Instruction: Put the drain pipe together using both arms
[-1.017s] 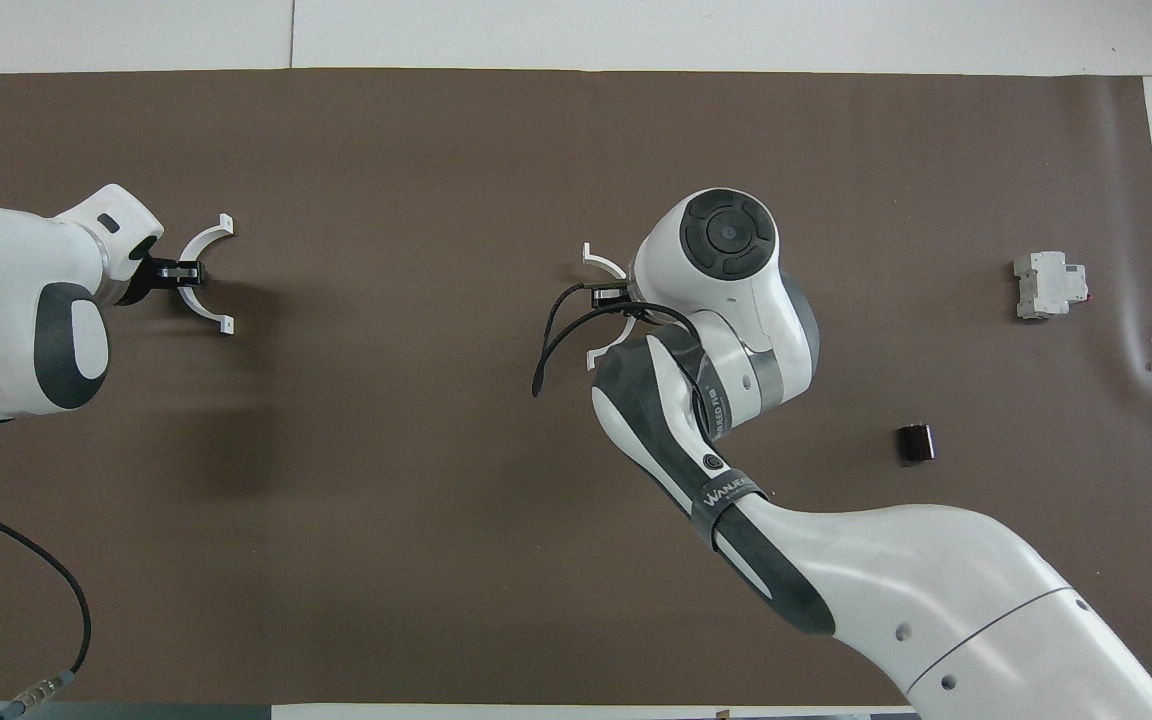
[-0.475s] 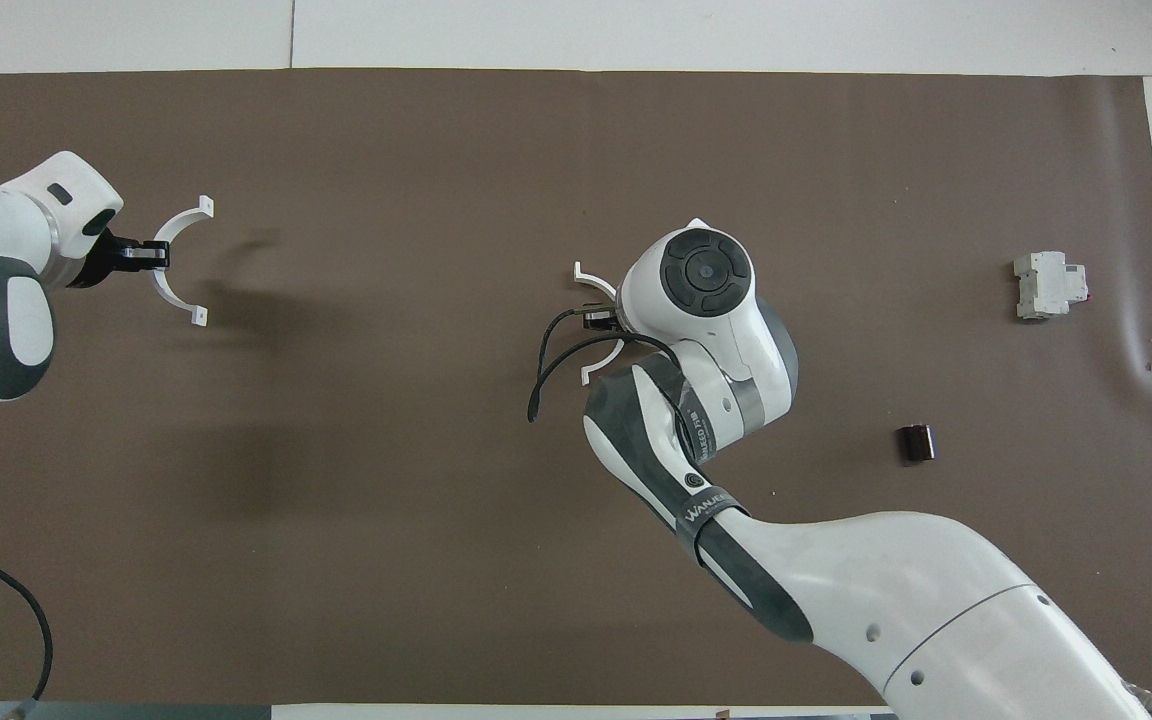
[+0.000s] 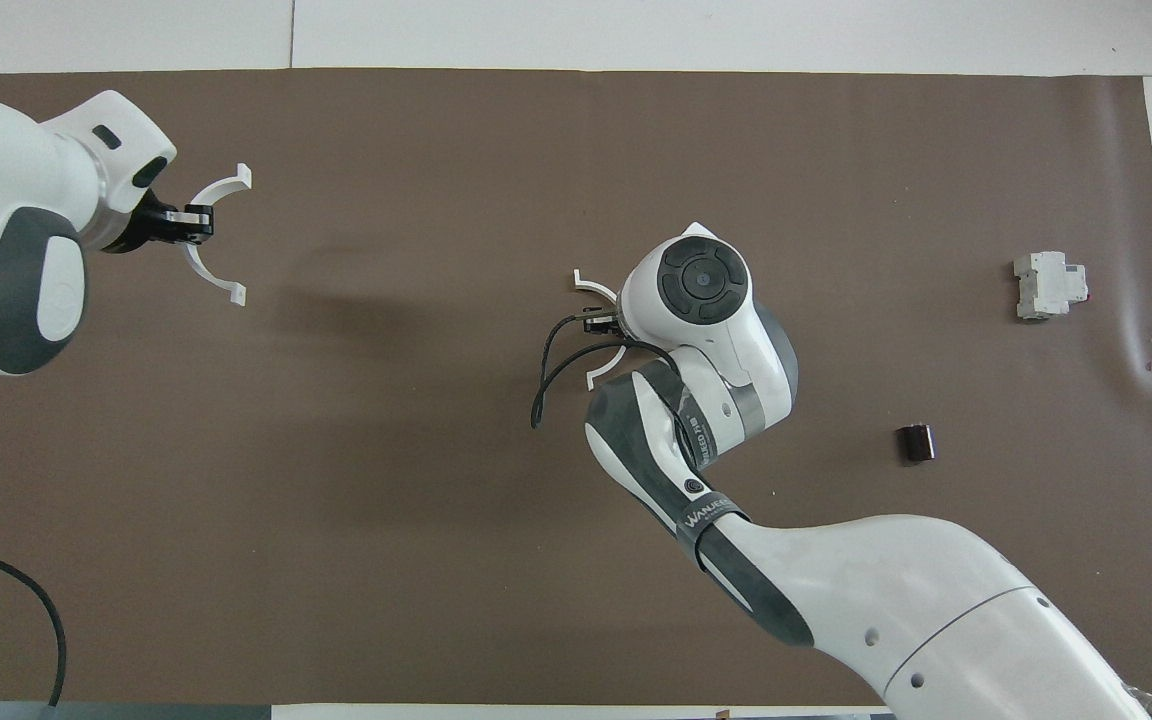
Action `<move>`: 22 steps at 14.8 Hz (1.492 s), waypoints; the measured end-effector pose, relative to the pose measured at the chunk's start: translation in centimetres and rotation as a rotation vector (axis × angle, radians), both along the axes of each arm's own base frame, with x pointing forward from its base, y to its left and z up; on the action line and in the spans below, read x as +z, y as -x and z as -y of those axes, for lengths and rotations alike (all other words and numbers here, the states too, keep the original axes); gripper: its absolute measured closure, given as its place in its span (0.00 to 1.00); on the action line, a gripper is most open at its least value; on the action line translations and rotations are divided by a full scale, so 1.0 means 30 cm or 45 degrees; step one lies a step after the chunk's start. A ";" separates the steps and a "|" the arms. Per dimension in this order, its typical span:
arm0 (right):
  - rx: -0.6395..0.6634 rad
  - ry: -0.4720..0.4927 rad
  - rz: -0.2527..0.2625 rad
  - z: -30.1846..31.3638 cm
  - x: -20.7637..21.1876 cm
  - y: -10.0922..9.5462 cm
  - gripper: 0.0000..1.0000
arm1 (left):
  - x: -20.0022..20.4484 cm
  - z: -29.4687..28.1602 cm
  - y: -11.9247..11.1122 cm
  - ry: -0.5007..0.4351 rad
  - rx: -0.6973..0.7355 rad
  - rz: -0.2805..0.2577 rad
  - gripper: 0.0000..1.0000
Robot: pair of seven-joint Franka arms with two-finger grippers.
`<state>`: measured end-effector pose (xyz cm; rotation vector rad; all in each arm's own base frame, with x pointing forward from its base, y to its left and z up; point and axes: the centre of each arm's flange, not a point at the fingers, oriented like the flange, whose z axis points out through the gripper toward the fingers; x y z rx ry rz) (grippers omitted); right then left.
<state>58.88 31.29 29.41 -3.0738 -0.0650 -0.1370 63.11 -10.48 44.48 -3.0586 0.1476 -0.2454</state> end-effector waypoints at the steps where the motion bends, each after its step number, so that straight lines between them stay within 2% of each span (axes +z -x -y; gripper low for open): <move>1: 0.006 0.020 0.001 0.011 0.024 -0.013 0.37 | -0.009 0.082 0.014 0.006 0.001 -0.002 0.79; 4: -0.053 0.071 -0.016 0.131 0.192 -0.094 0.05 | -0.067 0.338 0.073 0.006 0.032 -0.017 0.79; 5: -0.084 0.084 -0.028 0.212 0.257 -0.115 0.00 | -0.092 0.420 0.095 0.007 0.041 -0.023 0.79; 9: -0.085 0.112 -0.087 0.542 0.466 -0.132 0.00 | -0.223 0.722 0.145 0.003 0.078 -0.025 0.79; 13: -0.096 0.120 -0.129 0.719 0.627 -0.083 0.00 | -0.323 0.876 0.172 0.039 0.110 0.002 0.79; 16: -0.124 0.119 -0.145 0.794 0.768 -0.015 0.00 | -0.373 0.932 0.201 0.071 0.154 0.019 0.79; 20: -0.116 0.115 -0.159 0.920 0.994 0.130 0.00 | -0.463 0.986 0.284 0.083 0.150 0.008 0.79; 22: -0.106 0.113 -0.171 0.994 1.050 0.180 0.00 | -0.484 0.994 0.305 0.080 0.142 0.002 0.79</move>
